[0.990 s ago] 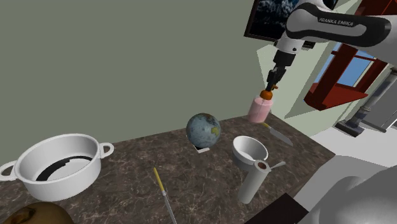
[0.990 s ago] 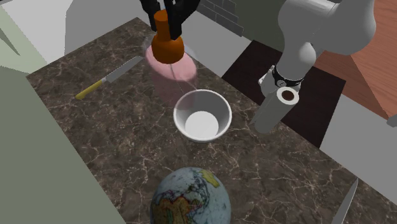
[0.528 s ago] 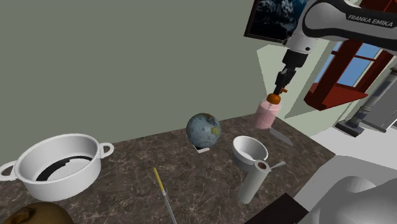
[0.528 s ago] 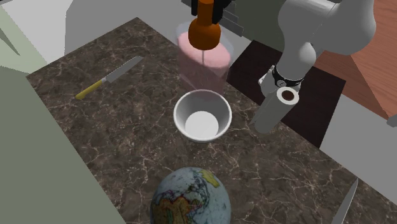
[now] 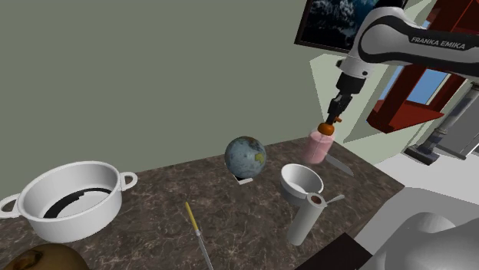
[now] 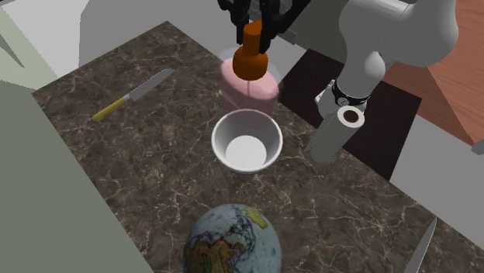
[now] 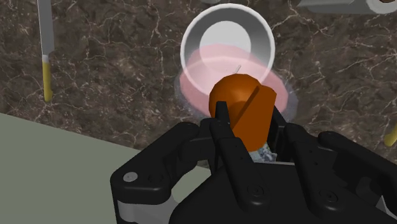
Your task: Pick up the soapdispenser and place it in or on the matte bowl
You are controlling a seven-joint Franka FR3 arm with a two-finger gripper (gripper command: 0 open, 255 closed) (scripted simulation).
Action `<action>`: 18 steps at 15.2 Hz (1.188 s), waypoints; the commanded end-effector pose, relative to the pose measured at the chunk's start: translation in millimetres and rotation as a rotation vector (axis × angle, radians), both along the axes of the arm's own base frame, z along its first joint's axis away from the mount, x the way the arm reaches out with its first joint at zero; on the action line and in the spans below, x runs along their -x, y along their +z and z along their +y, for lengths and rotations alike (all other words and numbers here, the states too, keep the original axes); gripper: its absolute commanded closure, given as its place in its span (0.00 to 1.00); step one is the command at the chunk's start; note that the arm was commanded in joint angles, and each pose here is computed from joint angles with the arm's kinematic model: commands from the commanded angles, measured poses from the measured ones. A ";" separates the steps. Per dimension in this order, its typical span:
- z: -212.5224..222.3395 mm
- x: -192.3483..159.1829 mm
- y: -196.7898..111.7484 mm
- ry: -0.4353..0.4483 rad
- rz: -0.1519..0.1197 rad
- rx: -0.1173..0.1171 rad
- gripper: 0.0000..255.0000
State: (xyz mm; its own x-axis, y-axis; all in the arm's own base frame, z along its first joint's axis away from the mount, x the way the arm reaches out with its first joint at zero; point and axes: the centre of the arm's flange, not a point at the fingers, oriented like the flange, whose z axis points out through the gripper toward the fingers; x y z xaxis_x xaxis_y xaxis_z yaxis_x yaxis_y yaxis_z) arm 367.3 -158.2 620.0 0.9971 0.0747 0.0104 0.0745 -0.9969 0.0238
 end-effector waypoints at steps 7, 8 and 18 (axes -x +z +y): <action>-0.6 -0.1 -42.4 0.000 -0.001 0.000 1.00; -0.6 -0.1 -47.7 0.000 -0.001 0.000 1.00; -0.6 -0.1 -100.5 0.000 -0.001 0.000 1.00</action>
State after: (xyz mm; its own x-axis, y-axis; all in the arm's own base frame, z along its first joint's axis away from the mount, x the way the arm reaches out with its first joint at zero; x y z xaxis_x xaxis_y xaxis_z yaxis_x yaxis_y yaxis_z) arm 368.3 -158.4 525.3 0.9971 0.0748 0.0103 0.0745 -0.9969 0.0239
